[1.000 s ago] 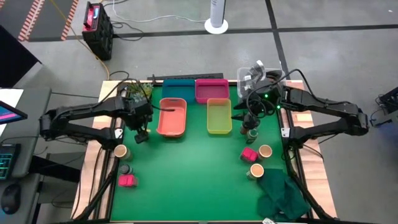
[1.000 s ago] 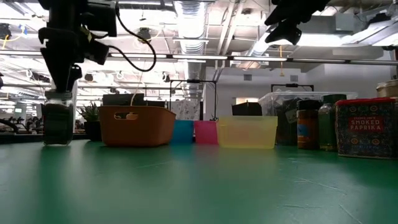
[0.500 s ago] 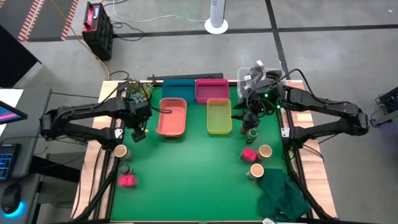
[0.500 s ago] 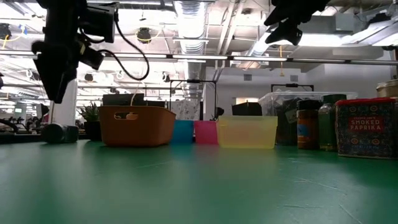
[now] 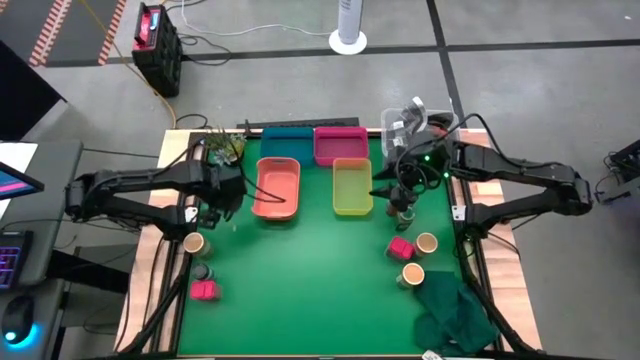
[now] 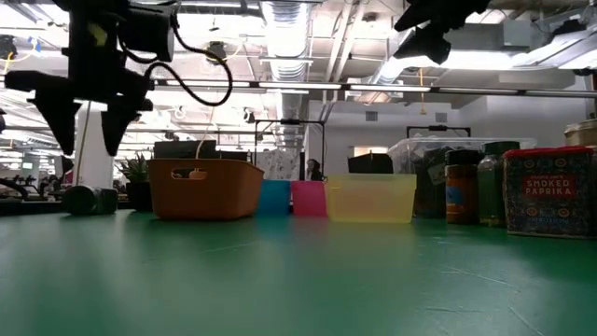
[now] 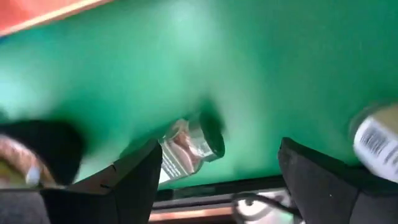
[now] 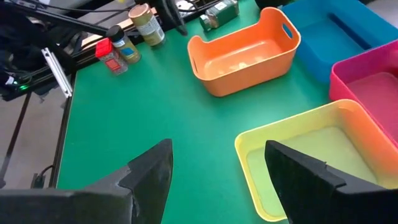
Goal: Sort spices by type
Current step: Put the left seasoning bottle into the orange bin
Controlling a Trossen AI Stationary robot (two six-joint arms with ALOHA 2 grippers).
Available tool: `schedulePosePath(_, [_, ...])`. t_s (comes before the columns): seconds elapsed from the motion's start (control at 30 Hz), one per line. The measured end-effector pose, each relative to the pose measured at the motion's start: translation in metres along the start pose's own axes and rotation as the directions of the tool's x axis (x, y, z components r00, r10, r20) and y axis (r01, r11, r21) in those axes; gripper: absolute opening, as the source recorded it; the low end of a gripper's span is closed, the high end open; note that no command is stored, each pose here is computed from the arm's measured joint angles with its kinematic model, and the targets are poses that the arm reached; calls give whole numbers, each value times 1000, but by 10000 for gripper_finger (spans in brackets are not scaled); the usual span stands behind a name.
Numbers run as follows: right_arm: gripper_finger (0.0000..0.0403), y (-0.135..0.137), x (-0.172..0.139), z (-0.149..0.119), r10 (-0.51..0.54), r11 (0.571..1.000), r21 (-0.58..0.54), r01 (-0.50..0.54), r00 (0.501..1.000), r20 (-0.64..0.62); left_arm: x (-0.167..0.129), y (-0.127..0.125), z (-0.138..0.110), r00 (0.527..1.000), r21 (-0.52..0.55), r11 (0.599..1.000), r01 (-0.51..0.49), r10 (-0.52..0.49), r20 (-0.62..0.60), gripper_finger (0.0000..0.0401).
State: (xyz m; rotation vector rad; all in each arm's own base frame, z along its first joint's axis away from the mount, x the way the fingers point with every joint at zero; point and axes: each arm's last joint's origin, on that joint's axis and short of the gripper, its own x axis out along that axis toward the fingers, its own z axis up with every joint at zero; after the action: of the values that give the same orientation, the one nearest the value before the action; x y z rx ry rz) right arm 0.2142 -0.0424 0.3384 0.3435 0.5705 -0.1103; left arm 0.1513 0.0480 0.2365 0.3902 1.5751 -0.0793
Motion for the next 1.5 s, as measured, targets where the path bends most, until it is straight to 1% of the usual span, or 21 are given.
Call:
schedulePosePath(0.1, [282, 4, 1, 0, -5, 1000, -12, 5, 1000, 8, 8, -3, -3, 999, 155, 988, 11, -6, -34, 307])
schedulePosePath(0.13, [282, 5, 1, -1, -7, 1000, -15, 7, 1000, 8, 10, -4, -3, 999, 185, 983, 9, 0, -46, 307])
schedulePosePath(0.23, [282, 8, 2, -1, -12, 1000, -22, 12, 1000, 8, 18, -5, -5, 997, 211, 977, -20, 36, -72, 307])
schedulePosePath(0.37, [282, 11, 2, -1, -15, 1000, -25, 16, 1000, 22, 30, -9, -8, 992, 307, 952, -12, 48, -113, 307])
schedulePosePath(0.5, [282, 12, 2, 1, -6, 1000, -12, 7, 999, 44, 45, -12, -9, 989, 367, 930, -28, 78, -124, 307])
schedulePosePath(0.63, [282, 12, 2, 1, -6, 1000, 7, 6, 999, 44, 57, -15, -10, 990, 421, 906, -38, 93, -111, 307])
schedulePosePath(0.77, [282, 12, 2, 1, -6, 1000, 18, 5, 999, 44, 70, -18, -12, 988, 469, 882, -45, 110, -111, 307])
schedulePosePath(0.87, [282, 13, 2, 1, -5, 999, 32, 3, 999, 43, 79, -22, -16, 981, 502, 864, -51, 137, -137, 306])
schedulePosePath(0.93, [282, 13, 2, 1, -3, 999, 34, 2, 999, 43, 85, -23, -18, 973, 515, 855, -67, 169, -154, 306])
schedulePosePath(1.1, [282, 14, 2, 1, 0, 999, 39, -2, 999, 41, 89, -20, -18, 942, 566, 814, -130, 280, -186, 306])
schedulePosePath(1.17, [282, 14, 2, 1, 0, 999, 47, -2, 999, 42, 89, -18, -17, 937, 572, 808, -146, 297, -181, 304])
schedulePosePath(1.23, [282, 14, 2, 1, 0, 998, 58, -2, 999, 42, 89, -17, -17, 937, 575, 803, -157, 306, -170, 294])
schedulePosePath(1.43, [282, 14, 2, 1, 0, 997, 76, -4, 999, 43, 89, -14, -12, 936, 567, 798, -205, 328, -124, 246])
schedulePosePath(1.5, [282, 14, 2, 1, 2, 997, 83, -6, 999, 46, 88, -13, -10, 935, 573, 790, -219, 337, -108, 234])
